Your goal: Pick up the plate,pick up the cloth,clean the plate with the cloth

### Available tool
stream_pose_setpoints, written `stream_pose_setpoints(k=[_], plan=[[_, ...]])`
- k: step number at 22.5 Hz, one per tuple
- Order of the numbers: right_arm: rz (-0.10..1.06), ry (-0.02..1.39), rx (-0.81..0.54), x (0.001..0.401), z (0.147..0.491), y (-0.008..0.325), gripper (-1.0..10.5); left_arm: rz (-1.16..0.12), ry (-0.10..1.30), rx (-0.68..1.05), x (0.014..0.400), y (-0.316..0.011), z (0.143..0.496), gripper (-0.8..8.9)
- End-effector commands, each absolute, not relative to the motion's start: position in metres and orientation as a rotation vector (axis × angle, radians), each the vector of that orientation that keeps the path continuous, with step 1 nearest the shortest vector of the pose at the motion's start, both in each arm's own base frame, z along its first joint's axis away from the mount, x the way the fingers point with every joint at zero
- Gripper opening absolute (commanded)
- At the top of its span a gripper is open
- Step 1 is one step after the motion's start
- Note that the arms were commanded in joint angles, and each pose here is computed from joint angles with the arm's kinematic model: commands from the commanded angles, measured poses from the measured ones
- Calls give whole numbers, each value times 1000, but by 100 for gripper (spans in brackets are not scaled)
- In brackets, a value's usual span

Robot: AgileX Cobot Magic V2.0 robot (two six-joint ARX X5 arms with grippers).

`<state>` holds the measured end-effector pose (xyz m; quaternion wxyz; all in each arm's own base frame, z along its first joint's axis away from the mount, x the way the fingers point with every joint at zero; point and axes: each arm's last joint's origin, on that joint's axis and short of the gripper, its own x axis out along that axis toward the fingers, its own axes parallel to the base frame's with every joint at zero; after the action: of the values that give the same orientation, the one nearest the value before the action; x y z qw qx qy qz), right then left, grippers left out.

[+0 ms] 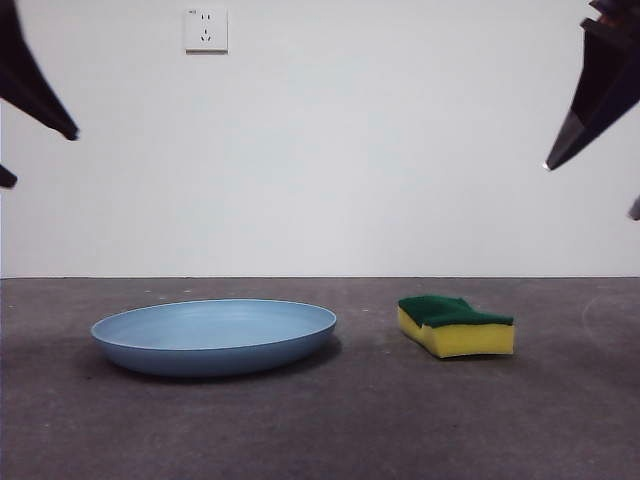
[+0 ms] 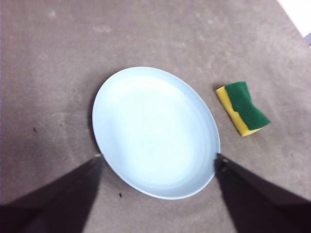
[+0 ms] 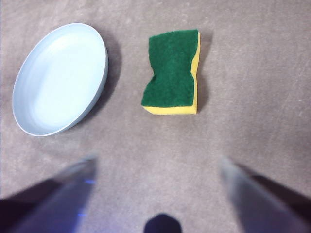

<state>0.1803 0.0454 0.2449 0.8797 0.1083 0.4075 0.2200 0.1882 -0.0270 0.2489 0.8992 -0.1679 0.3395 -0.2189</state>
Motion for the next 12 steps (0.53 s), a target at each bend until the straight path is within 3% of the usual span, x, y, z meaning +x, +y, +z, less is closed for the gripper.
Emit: stream_pose_setpoints(k=[1, 8, 12], plan=[[462, 840, 217, 181, 246, 46, 477, -442, 769, -359, 213, -29, 248, 470], [461, 840, 216, 181, 246, 45, 473, -362, 982, -187, 298, -51, 237, 467], [461, 840, 216, 181, 246, 45, 473, -348, 1058, -133, 325, -66, 212, 466]])
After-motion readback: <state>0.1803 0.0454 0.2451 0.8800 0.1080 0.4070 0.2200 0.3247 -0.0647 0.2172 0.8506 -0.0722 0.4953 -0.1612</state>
